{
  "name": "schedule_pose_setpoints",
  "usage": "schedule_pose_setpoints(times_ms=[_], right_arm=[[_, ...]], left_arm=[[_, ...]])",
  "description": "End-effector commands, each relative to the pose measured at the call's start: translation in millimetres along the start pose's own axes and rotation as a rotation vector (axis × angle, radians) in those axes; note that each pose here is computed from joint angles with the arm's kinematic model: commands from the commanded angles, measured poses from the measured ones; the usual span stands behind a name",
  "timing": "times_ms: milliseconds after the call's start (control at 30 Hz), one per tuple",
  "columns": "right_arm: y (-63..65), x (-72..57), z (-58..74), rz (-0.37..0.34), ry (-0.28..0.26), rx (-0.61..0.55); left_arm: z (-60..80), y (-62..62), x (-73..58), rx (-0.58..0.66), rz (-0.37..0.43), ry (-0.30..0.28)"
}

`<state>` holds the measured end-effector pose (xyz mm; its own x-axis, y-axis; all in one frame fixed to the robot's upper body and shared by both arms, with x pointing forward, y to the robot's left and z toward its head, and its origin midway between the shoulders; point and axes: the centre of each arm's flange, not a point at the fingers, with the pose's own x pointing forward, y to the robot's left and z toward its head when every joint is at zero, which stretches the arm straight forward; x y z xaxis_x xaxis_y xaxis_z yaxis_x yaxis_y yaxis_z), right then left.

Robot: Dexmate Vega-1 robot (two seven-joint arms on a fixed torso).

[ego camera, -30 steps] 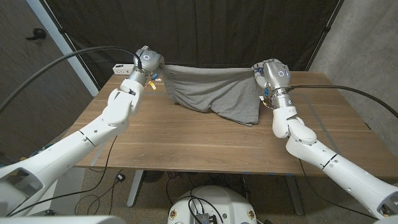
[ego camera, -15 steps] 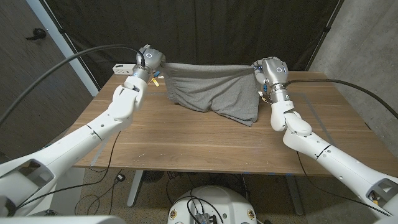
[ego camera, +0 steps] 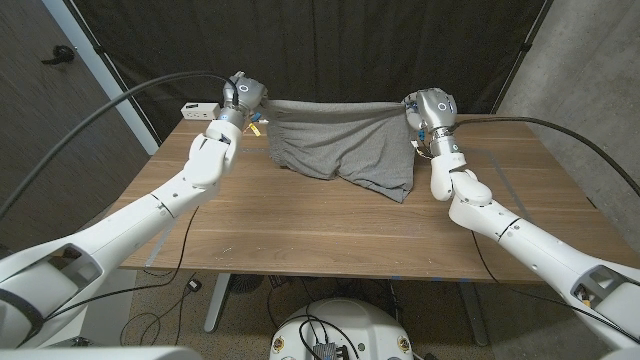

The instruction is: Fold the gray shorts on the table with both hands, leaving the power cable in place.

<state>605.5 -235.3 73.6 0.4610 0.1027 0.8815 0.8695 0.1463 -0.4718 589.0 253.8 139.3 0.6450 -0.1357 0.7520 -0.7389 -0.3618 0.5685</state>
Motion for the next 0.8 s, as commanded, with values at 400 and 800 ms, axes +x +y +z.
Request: schedule_pose_setpoints(times_ms=[400, 800], right_arm=[[43.7, 35.9, -4.4, 0.101, 0.031, -0.048], [62.0, 46.1, 2.6, 0.139, 0.021, -0.073]], left_arm=[[11.4, -29.7, 27.9, 0.057, -0.062, 0.002], [16.3, -45.6, 37.5, 0.069, -0.074, 0.012]])
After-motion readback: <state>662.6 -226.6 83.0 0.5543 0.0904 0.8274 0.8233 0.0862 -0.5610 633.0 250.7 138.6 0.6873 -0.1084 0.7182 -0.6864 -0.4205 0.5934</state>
